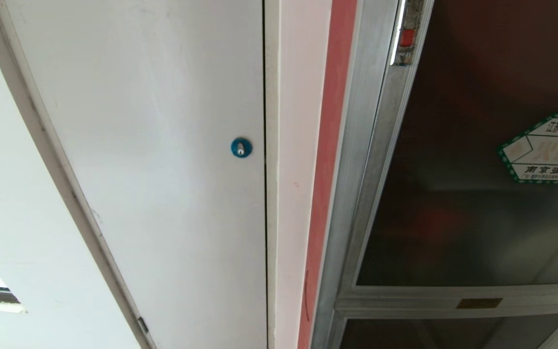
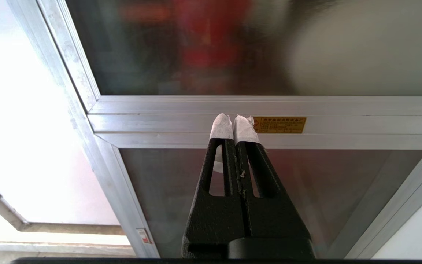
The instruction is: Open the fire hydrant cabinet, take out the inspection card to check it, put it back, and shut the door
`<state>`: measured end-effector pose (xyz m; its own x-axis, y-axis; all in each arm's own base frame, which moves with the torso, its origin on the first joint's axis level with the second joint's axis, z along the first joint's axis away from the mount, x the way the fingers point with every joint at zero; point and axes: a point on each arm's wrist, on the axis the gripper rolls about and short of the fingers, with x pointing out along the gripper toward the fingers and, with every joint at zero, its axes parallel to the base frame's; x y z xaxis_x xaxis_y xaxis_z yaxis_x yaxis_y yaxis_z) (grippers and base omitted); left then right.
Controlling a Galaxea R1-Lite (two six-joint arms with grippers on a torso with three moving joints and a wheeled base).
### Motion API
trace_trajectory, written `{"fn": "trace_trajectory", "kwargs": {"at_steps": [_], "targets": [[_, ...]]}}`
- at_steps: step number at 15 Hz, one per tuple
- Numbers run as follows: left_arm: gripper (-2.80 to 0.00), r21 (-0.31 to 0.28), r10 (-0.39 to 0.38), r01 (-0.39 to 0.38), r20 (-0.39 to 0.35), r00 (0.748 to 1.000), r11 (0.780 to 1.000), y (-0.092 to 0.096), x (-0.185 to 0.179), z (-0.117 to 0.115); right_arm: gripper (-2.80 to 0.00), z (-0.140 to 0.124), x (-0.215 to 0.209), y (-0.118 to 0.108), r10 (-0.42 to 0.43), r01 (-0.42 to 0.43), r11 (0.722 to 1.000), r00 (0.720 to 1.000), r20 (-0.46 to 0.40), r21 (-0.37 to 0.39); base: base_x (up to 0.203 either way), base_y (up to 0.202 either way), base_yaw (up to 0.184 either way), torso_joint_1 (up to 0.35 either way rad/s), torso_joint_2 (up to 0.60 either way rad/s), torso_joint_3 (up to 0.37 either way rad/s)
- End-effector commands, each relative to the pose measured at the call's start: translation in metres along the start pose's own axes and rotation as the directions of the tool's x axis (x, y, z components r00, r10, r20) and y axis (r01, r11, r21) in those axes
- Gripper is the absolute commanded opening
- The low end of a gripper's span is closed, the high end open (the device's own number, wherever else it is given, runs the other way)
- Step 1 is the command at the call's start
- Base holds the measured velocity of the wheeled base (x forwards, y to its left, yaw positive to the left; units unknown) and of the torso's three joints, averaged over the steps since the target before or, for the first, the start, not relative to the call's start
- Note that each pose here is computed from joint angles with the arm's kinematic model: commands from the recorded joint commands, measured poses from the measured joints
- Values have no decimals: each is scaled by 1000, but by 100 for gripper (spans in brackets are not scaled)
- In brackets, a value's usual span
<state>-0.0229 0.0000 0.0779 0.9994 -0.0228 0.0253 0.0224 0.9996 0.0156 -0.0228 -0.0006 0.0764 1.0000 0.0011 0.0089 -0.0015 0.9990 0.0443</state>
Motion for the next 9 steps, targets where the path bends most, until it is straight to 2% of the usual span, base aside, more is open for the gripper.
{"fn": "trace_trajectory", "kwargs": {"at_steps": [1, 9], "targets": [[-280, 0, 0, 0, -15, 1000, 1000, 0, 1, -4, -280, -1, 0, 0, 0, 0, 1000, 1000, -4, 2, 0, 0, 0, 0, 0, 0], [-280, 0, 0, 0, -15, 1000, 1000, 0, 1, -4, -280, -1, 0, 0, -1, 1, 1000, 1000, -3, 11, 0, 0, 0, 0, 0, 0]]}}
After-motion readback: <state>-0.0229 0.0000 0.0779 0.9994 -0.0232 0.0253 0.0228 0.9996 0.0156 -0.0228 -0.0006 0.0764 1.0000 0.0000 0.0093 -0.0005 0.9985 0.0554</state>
